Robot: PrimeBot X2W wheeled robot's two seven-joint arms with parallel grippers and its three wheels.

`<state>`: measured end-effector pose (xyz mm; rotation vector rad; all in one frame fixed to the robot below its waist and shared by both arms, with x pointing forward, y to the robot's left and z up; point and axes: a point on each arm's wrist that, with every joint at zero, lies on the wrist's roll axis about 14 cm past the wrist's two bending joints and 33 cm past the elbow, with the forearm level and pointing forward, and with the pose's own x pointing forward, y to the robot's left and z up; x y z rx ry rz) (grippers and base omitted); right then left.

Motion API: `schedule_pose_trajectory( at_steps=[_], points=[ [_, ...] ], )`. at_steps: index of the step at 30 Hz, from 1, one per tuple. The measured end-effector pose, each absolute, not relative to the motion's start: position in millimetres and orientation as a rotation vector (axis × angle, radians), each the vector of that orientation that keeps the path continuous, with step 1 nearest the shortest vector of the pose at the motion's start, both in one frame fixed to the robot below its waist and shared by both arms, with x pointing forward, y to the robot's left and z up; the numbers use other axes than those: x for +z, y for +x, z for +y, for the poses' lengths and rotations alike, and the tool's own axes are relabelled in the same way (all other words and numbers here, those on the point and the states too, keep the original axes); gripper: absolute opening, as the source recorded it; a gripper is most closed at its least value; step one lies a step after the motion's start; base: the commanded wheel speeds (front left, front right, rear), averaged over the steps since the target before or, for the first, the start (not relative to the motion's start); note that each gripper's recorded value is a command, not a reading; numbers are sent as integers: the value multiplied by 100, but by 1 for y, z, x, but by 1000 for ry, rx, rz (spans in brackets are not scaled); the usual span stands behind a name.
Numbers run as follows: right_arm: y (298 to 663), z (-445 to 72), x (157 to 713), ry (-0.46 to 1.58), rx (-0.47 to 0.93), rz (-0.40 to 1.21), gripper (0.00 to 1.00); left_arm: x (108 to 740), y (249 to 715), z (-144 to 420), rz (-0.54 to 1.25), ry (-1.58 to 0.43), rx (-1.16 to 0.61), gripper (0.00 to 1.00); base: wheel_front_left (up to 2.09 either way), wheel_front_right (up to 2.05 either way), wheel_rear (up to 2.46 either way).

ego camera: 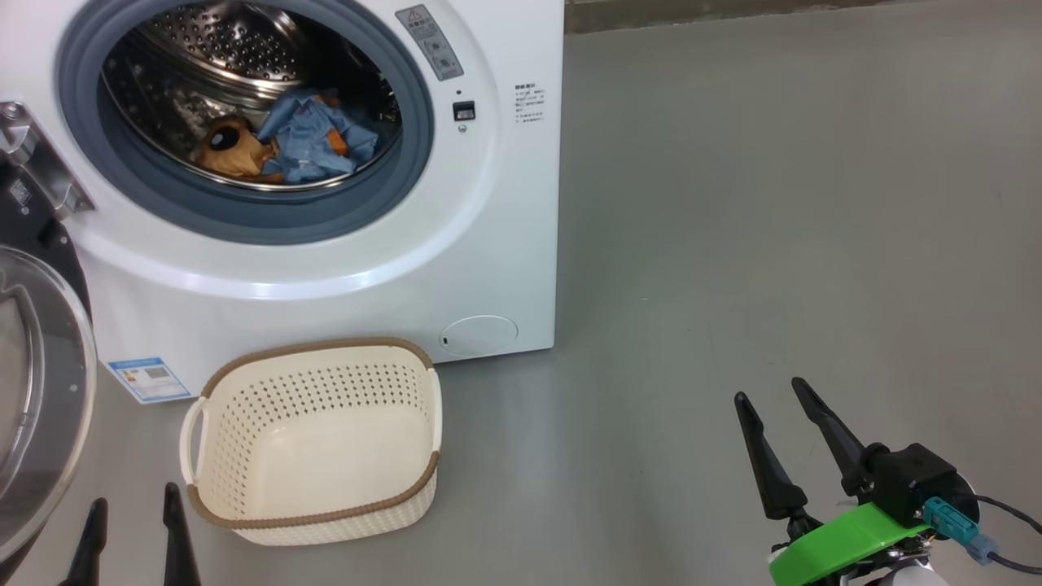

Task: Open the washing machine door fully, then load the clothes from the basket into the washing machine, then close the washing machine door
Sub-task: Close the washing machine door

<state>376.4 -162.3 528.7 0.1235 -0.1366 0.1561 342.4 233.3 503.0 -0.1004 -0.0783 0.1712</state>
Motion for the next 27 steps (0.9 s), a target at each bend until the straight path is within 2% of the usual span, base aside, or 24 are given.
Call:
schedule_pose_trajectory(
  at_steps=[12,27],
  points=[
    [379,-153,526,123,185,-128,100,501,333,242,-71,-96,203,100,0,0,0],
    [397,-118,522,86,318,-109,100,502,299,277,-79,-77,336,100,0,0,0]
  ],
)
